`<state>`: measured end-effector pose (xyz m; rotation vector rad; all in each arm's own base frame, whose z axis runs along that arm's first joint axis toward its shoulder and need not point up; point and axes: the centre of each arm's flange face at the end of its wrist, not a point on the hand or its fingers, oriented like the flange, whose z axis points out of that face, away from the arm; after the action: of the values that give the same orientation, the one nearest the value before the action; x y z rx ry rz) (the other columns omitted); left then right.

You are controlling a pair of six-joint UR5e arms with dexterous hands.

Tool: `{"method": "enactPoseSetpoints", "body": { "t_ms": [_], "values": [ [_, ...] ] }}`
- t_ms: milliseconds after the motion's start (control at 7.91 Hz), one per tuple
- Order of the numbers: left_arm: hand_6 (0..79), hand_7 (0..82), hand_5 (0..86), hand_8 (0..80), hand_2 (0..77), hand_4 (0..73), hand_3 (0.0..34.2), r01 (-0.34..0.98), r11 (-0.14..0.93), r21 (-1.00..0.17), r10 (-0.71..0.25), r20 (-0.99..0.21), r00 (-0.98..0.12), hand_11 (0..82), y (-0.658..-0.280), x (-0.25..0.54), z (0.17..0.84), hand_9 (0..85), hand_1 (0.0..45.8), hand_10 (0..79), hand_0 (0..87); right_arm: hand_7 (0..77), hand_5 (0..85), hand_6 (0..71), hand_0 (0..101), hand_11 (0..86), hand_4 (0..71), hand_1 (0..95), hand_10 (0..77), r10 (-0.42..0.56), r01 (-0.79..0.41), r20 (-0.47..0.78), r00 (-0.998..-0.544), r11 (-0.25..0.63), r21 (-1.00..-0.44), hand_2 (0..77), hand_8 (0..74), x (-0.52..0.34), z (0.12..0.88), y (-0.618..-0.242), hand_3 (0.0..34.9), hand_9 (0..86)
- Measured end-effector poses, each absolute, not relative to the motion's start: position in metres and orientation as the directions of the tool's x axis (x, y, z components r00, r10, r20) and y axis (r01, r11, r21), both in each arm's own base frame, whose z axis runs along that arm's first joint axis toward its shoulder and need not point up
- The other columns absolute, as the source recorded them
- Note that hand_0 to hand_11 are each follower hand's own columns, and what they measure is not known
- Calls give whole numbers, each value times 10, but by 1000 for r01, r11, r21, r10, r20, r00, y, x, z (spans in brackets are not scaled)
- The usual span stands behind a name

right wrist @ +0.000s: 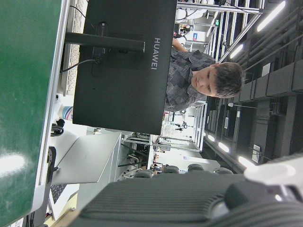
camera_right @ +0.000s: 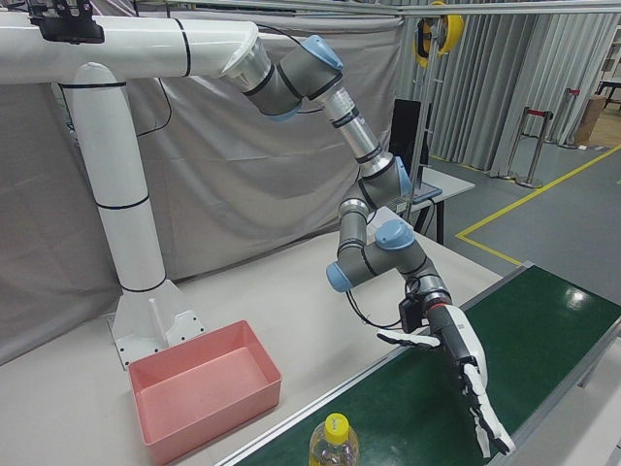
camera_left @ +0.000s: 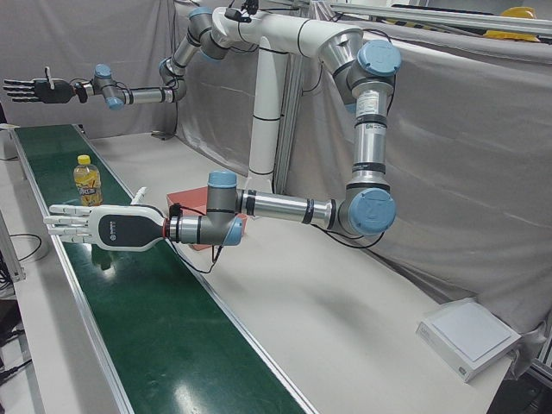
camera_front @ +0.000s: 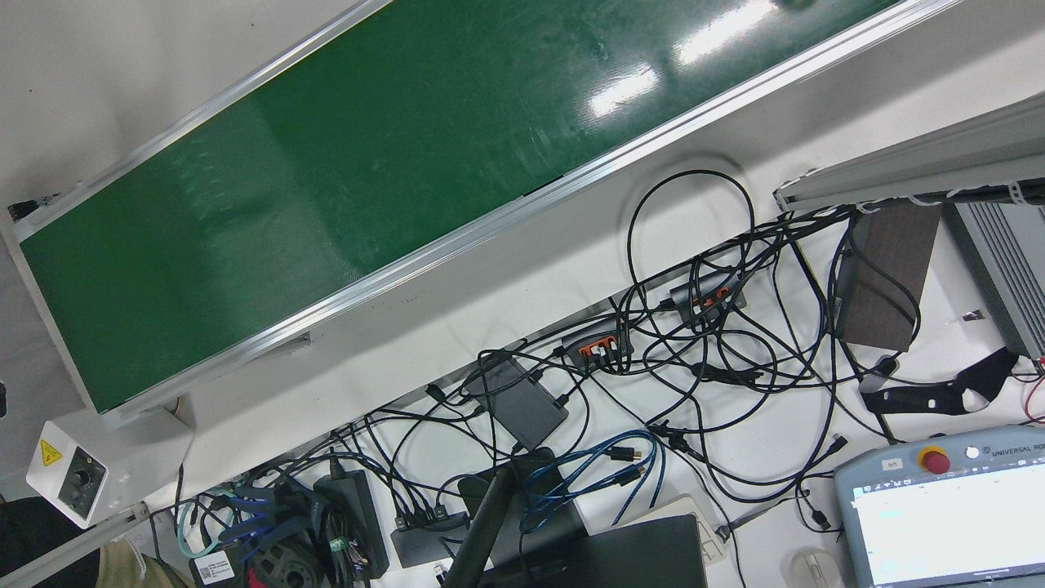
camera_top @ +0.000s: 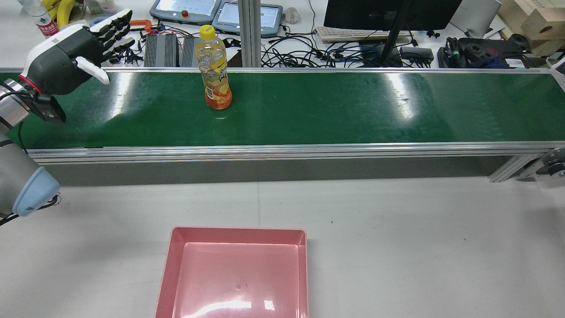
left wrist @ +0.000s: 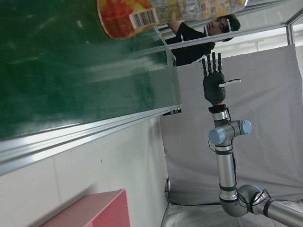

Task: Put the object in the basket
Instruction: 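Move the left hand over the conveyor toward the orange-labelled bottle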

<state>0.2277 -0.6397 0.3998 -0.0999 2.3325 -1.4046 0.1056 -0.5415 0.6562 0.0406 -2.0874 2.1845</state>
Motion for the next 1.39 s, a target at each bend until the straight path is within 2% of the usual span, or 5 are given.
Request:
{"method": "enactPoseSetpoints", "body": {
  "t_ms": [253, 379, 758, 885, 1390],
  "values": [
    [0, 5, 38, 5, 0, 55, 2, 134, 492, -860, -274, -299, -914, 93, -638, 246, 388, 5, 11, 54, 540, 5, 0, 0, 3, 0, 0, 0, 0, 68, -105, 102, -992, -42, -994, 5, 0, 106, 656, -542, 3, 0],
    [0, 5, 38, 5, 0, 44, 2, 118, 502, -857, -277, -289, -917, 93, -643, 256, 380, 5, 27, 54, 552, 5, 0, 0, 3, 0, 0, 0, 0, 68, -105, 102, -992, -42, -994, 5, 0, 106, 656, -542, 2, 0],
    [0, 5, 38, 5, 0, 44, 2, 88, 525, -846, -283, -272, -920, 93, -661, 281, 348, 5, 27, 49, 552, 5, 0, 0, 1, 0, 0, 0, 0, 68, -105, 102, -992, -42, -994, 5, 0, 106, 656, -542, 3, 0],
    [0, 5, 38, 16, 0, 33, 0, 72, 523, -849, -298, -261, -918, 93, -664, 295, 349, 5, 11, 49, 541, 5, 0, 0, 3, 0, 0, 0, 0, 68, -105, 102, -992, -42, -994, 5, 0, 106, 656, -542, 3, 0],
    [0, 5, 38, 16, 0, 38, 0, 49, 509, -859, -327, -246, -912, 93, -665, 313, 357, 5, 22, 49, 540, 5, 0, 0, 3, 0, 0, 0, 0, 68, -105, 102, -992, -42, -994, 5, 0, 106, 656, -542, 3, 0]
  ]
}}
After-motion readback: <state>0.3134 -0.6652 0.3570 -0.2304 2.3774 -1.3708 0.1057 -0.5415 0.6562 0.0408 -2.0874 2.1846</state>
